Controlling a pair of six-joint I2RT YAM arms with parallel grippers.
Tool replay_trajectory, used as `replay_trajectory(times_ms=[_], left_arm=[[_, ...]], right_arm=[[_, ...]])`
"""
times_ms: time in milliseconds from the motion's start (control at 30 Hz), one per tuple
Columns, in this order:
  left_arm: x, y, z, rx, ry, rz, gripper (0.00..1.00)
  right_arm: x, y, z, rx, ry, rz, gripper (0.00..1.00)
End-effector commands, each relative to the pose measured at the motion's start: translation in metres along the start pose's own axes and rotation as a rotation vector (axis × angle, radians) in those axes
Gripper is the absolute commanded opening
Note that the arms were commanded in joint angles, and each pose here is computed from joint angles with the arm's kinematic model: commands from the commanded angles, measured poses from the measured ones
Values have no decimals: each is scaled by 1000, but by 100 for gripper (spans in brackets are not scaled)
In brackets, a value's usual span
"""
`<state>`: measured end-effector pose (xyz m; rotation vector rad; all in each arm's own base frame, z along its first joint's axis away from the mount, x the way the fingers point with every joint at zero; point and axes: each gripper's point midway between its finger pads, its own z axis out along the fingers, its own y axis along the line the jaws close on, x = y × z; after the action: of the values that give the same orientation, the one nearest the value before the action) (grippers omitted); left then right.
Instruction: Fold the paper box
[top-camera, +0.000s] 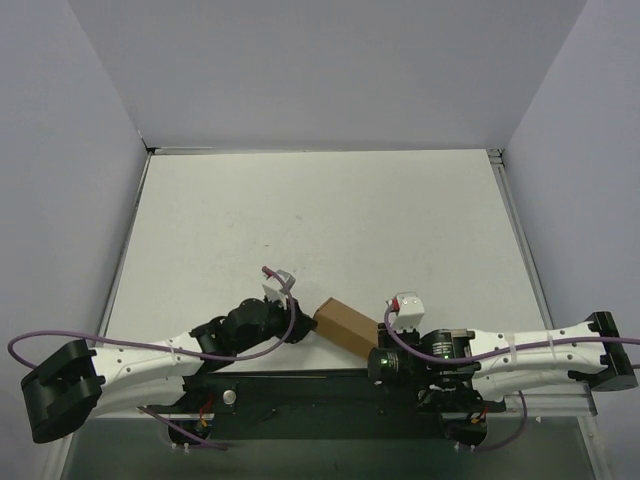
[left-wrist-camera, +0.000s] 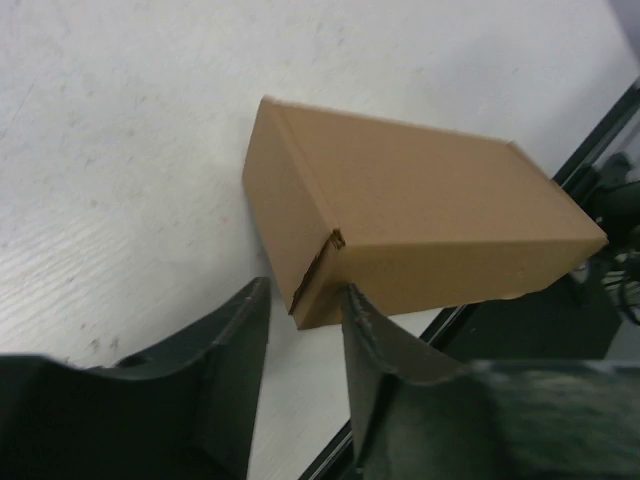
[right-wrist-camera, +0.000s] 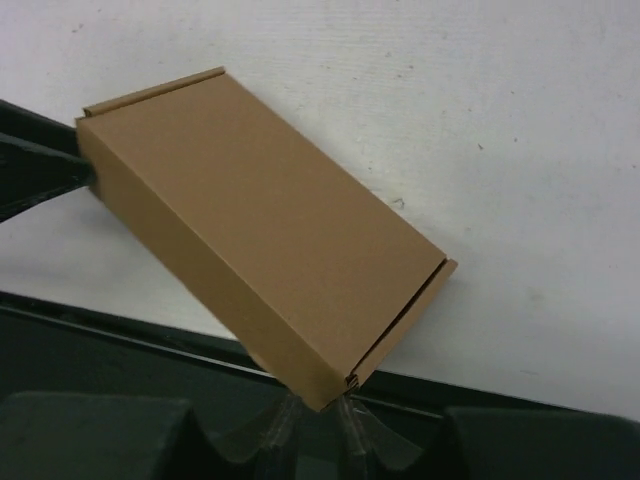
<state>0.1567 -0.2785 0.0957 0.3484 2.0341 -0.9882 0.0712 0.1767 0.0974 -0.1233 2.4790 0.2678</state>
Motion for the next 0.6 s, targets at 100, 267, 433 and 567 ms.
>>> replay_trajectory(times_ms=[100, 267, 433, 567], left_arm=[[-4, 12, -9, -110, 70, 49, 54], [-31, 2, -20, -118, 43, 39, 75], [-62, 17, -38, -212, 41, 19, 85], [-93, 26, -52, -258, 28, -1, 89]], right_arm=[[-33, 23, -19, -20, -119, -227, 50], [-37, 39, -8, -38, -94, -438, 75], [-34, 66, 18, -78, -71, -584, 79], [-23, 78, 43, -81, -36, -713, 80]])
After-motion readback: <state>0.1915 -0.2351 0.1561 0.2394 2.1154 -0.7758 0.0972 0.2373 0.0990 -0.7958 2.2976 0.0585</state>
